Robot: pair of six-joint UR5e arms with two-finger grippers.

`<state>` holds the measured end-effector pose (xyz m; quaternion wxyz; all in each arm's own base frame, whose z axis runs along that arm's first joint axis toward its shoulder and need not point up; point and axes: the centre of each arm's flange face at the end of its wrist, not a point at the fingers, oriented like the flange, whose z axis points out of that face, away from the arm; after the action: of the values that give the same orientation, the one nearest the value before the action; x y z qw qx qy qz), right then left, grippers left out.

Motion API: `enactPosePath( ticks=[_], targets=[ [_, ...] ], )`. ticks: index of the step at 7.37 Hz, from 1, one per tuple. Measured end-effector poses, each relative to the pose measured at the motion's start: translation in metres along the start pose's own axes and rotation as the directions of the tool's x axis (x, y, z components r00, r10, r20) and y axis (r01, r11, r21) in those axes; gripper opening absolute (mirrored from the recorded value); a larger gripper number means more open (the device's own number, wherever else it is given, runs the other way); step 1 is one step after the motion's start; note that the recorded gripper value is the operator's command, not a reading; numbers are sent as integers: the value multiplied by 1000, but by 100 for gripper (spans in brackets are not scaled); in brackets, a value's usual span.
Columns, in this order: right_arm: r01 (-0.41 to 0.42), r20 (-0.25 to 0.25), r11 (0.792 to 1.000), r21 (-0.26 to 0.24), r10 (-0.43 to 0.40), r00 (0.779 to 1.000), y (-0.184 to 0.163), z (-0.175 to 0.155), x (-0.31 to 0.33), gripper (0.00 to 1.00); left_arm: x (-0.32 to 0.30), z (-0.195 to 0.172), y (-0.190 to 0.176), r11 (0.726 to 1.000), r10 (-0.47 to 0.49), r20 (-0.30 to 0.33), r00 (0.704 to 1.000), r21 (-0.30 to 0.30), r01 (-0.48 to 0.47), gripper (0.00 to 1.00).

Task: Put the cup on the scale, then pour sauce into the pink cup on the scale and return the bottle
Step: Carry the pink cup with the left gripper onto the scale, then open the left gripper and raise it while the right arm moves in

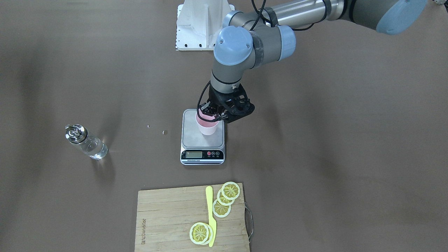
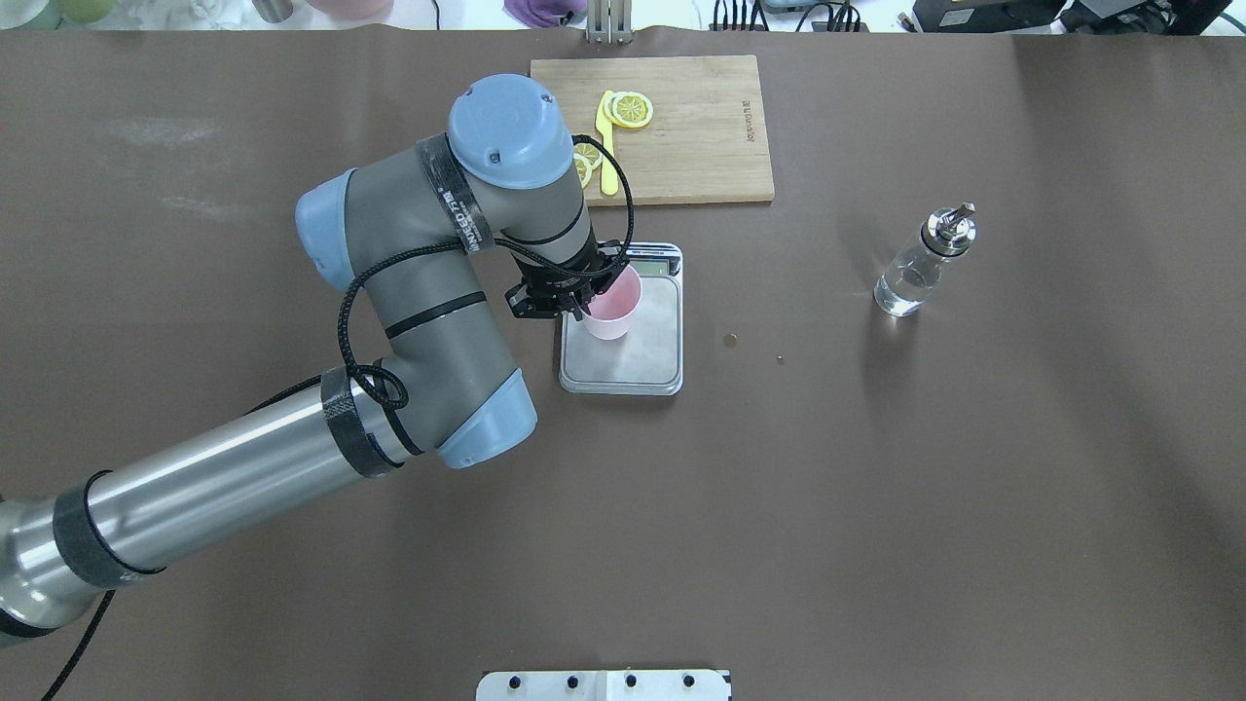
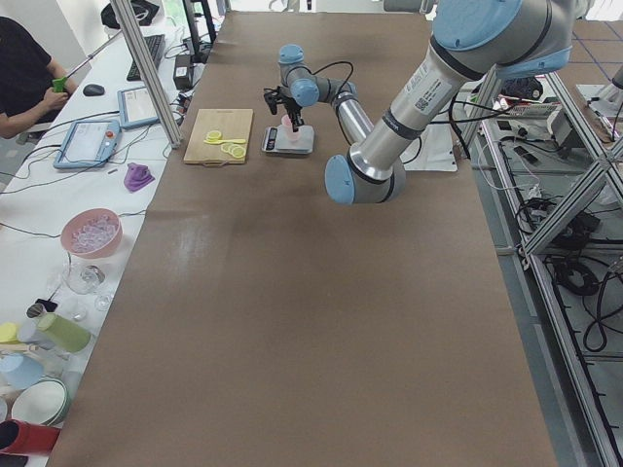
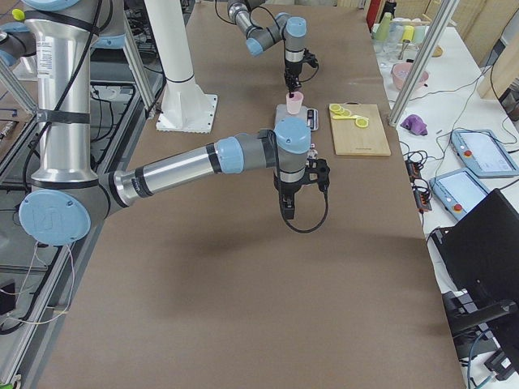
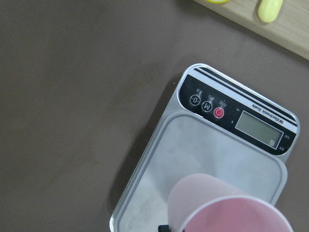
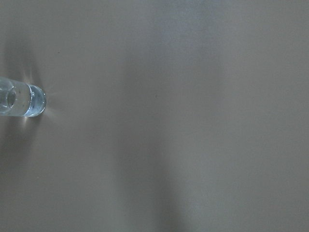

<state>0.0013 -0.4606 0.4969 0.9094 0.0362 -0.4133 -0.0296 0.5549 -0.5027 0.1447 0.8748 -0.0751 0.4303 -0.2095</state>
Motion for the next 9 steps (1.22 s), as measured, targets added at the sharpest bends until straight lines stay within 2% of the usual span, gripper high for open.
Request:
enactPosePath(
  ticks=[1,3,5,7,9],
  targets=[
    [2,-1,1000,2,-2,1000,-1,-1,-1,100,0,1,-1,1000,0,0,1000,9,0,97],
    [1,3,1000,5,-1,1000,-1,-2,-3,100,2,-3,-1,1000,2,-7,1000,16,-2,97],
    [4,1,1000,10,-4,1000,-1,-5,-6,100,3,-23,-6,1000,4,-38,999,27,-3,97],
    [9,3,1000,15,-9,1000,-1,-7,-8,100,-5,-45,-27,999,-10,-57,998,50,13,97],
    [-7,5,1000,21,7,1000,-10,-7,-26,99,-38,-72,-61,997,-21,-72,997,67,26,97]
  ],
)
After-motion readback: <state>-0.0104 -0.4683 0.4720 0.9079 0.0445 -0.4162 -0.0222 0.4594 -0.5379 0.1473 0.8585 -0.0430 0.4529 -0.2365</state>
